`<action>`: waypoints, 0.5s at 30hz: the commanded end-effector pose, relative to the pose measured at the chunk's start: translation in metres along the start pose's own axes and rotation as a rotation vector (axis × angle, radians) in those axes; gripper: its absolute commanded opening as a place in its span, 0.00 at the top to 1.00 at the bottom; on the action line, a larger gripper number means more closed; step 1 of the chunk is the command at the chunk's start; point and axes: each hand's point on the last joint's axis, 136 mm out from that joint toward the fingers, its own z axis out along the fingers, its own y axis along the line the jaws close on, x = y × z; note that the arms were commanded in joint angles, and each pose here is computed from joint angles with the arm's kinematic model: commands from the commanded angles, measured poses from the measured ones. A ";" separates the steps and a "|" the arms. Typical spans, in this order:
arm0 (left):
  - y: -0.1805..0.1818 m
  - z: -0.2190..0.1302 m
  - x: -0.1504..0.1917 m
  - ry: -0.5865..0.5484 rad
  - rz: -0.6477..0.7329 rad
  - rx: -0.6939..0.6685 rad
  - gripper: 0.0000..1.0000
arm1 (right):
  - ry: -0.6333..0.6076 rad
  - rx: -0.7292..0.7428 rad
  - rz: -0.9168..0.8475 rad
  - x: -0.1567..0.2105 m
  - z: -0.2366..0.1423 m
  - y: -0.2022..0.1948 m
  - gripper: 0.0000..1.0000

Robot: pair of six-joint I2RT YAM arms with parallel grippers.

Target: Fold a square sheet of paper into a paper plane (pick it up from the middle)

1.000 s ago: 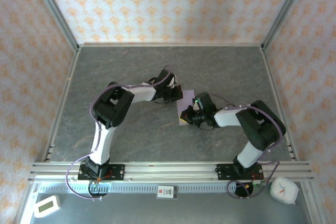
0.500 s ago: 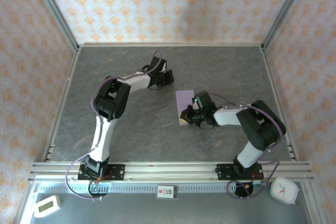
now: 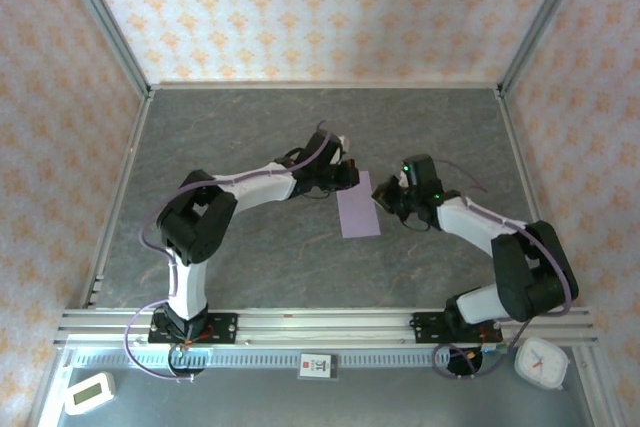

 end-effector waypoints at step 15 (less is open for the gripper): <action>0.057 0.033 0.026 0.108 0.047 -0.132 1.00 | 0.057 0.095 0.058 0.033 -0.003 -0.056 0.72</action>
